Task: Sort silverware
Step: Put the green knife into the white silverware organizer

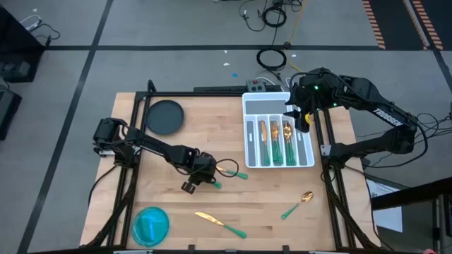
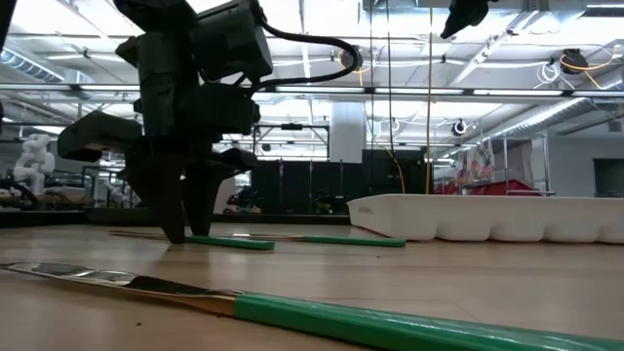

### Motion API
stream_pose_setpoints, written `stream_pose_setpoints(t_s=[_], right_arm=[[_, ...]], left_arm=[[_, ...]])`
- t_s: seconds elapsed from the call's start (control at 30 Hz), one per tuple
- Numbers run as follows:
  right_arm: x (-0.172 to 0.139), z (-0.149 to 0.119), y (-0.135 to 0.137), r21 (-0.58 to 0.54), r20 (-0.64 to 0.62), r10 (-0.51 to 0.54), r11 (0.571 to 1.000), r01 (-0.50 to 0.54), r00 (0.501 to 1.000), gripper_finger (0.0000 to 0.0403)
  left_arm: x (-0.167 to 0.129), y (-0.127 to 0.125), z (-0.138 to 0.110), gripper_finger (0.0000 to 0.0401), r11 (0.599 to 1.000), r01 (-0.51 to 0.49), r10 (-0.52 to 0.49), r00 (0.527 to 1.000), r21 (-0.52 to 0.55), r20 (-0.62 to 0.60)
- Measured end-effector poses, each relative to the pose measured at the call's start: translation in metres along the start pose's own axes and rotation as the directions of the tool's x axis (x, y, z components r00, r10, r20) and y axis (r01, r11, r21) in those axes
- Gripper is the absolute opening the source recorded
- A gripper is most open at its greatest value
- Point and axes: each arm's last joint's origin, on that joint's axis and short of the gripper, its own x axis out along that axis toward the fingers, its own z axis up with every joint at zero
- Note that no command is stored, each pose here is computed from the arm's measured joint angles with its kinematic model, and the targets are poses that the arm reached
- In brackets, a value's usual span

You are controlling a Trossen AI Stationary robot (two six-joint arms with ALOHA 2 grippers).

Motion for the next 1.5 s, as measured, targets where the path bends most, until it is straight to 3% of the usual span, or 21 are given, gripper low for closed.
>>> stream_pose_setpoints(t_s=[0.1, 0.27, 0.53, 1.03, 1.17, 1.37, 1.5], right_arm=[[0.000, 0.000, 0.000, 0.000, 0.000, 0.000, 1.000, 0.000, 1.000, 0.0178], [0.000, 0.000, 0.000, 0.002, -0.002, 0.001, 1.000, -0.001, 1.000, 0.0178], [0.000, 0.000, 0.000, 0.009, -0.003, 0.001, 1.000, -0.001, 1.000, 0.0178], [0.000, -0.001, 0.000, -0.022, -0.007, 0.001, 1.000, -0.001, 1.000, 0.0178], [0.002, -0.001, 0.000, -0.008, -0.018, 0.000, 1.000, 0.000, 1.000, 0.0178], [0.033, -0.009, 0.001, 0.029, -0.128, 0.020, 0.999, -0.016, 0.992, 0.0178], [0.077, -0.022, 0.008, 0.087, -0.122, 0.085, 0.993, -0.074, 0.989, 0.0179]], left_arm=[[0.006, 0.000, -0.001, 0.0109, 1.000, 0.020, -0.019, 1.000, 0.004, -0.020], [0.006, 0.002, -0.001, 0.0021, 1.000, 0.012, -0.012, 1.000, 0.005, -0.018], [0.000, 0.004, 0.006, 0.0018, 1.000, 0.024, -0.024, 0.999, -0.008, -0.042], [-0.044, 0.012, 0.044, 0.0002, 1.000, -0.005, 0.005, 0.998, -0.001, -0.055], [-0.052, 0.013, 0.045, 0.0002, 0.999, -0.030, 0.026, 0.994, -0.032, -0.109], [-0.108, 0.003, 0.039, 0.0002, 0.982, -0.139, 0.133, 0.989, -0.124, -0.057], [-0.166, -0.012, 0.027, 0.0001, 0.938, -0.222, 0.255, 0.962, -0.265, 0.094]])
